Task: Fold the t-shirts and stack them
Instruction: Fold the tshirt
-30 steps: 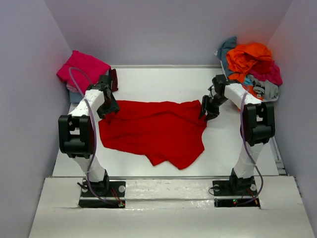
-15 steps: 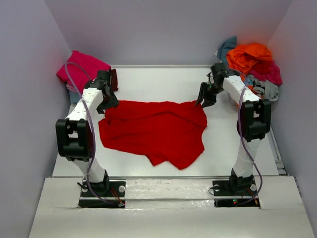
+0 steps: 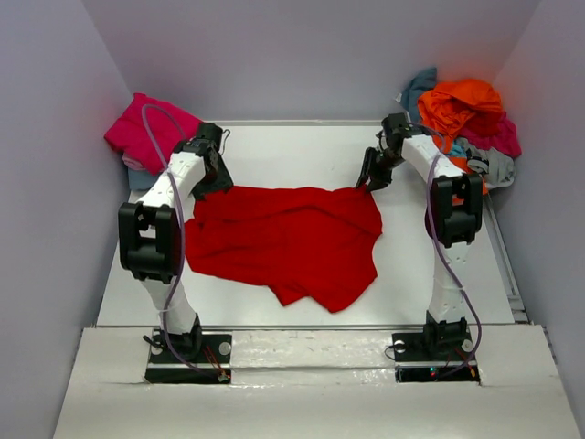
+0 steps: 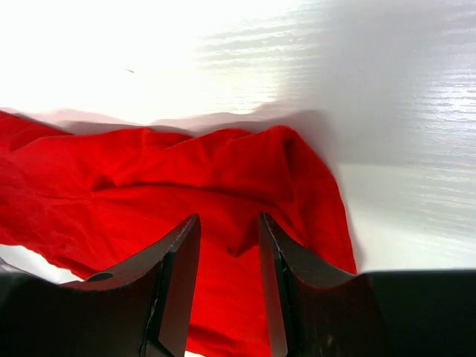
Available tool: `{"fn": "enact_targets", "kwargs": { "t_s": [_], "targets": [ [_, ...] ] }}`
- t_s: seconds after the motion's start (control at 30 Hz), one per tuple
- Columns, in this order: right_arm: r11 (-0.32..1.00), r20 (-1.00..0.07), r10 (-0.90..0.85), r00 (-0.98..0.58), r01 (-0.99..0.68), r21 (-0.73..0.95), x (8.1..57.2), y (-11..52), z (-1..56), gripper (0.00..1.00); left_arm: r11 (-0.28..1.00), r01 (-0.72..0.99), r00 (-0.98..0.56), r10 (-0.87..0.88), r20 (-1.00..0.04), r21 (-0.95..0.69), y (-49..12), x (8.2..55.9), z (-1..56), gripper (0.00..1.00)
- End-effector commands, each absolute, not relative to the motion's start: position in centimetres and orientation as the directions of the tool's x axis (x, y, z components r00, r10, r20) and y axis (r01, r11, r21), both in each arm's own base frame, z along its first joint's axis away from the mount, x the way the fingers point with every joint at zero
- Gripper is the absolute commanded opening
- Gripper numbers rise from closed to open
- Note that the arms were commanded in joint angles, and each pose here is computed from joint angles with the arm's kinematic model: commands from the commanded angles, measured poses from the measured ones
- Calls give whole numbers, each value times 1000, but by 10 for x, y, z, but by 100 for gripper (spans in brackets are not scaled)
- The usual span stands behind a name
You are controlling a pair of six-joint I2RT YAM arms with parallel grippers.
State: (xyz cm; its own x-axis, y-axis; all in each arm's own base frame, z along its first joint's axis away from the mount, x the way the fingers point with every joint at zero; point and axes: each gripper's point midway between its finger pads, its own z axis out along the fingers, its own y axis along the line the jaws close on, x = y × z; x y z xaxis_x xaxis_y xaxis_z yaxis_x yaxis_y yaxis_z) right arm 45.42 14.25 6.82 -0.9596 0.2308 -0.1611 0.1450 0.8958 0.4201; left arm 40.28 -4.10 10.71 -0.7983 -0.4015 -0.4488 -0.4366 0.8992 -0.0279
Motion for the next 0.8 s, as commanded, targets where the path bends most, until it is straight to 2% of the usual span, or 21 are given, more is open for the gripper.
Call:
{"fn": "enact_targets", "kwargs": {
  "t_s": [0.0,0.13,0.77],
  "targets": [
    [889,-231,233,-945,111,444,468,148,95,42,906,-423,-795,-384,-470,-25,-45,410,116,69],
    [891,-221,231,-947,115,439,460,147,97,36,908,-418,-801,-377,-465,-15,-48,411,111,69],
    [898,-181,208,-961,115,425,439,151,93,36,916,-402,-820,-360,-446,0,-55,408,95,69]
  ]
}}
